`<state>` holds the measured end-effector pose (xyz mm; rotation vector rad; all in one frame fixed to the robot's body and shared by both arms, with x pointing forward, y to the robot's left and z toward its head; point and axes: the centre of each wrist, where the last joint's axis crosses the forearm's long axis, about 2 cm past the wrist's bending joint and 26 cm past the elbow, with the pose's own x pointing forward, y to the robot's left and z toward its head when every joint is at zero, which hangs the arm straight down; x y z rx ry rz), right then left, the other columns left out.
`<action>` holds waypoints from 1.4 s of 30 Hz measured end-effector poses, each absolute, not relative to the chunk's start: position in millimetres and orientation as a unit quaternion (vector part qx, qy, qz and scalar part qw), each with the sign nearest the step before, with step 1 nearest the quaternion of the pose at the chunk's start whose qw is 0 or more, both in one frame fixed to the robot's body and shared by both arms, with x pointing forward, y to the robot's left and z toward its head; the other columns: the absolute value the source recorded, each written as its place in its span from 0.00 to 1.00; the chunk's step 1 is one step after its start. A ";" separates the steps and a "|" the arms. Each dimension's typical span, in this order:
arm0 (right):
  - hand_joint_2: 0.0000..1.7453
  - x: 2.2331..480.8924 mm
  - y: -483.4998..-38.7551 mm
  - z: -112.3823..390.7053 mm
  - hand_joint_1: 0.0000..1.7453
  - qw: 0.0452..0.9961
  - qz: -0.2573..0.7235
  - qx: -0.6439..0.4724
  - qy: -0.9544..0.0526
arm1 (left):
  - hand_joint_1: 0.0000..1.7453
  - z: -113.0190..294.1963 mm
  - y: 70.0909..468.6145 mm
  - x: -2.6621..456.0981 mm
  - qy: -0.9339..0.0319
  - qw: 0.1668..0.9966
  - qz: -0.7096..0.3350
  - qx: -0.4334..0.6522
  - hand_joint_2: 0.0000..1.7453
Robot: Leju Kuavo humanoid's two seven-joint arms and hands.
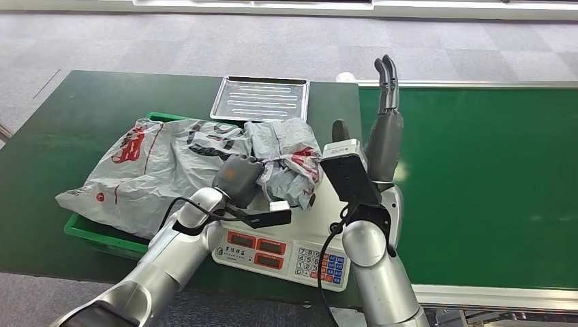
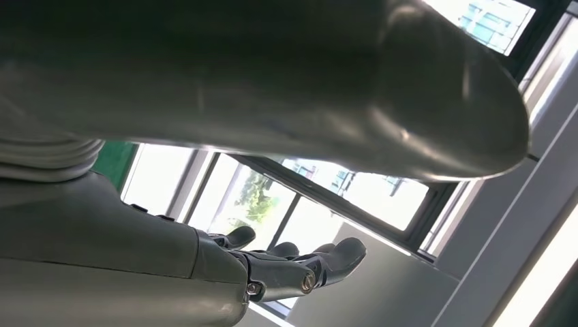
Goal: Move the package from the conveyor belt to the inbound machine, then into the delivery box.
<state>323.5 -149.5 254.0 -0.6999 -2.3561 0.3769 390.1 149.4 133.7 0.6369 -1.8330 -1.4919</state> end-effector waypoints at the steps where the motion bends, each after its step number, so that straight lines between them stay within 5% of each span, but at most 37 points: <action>1: 0.00 323.7 -150.2 253.9 0.00 0.322 0.143 -0.268 -0.896 | 1.00 137.3 149.5 390.1 -0.718 0.342 -0.557 0.241 1.00; 10: 0.00 323.7 -155.9 248.9 0.00 0.329 0.136 -0.279 -0.892 | 1.00 205.1 183.8 394.9 -0.886 0.401 -0.193 0.128 1.00; 20: 0.00 324.6 -155.4 243.9 0.00 0.335 0.132 -0.280 -0.890 | 1.00 255.8 256.7 388.2 -0.899 0.340 0.030 0.274 1.00; 31: 0.00 325.2 -153.6 241.5 0.00 0.339 0.133 -0.278 -0.889 | 1.00 260.7 273.3 382.1 -0.879 0.323 0.048 0.347 1.00; 37: 0.00 325.1 -151.2 243.2 0.00 0.343 0.128 -0.278 -0.888 | 1.00 233.8 279.5 391.0 -0.718 0.284 -0.174 0.611 1.00; 41: 0.00 325.8 -148.8 246.0 0.00 0.348 0.128 -0.273 -0.888 | 0.00 194.5 278.3 396.1 -0.664 0.354 -0.220 0.621 1.00; 42: 0.00 326.1 -148.3 246.7 0.00 0.349 0.129 -0.271 -0.888 | 0.00 186.8 277.5 396.4 -0.656 0.368 -0.227 0.618 1.00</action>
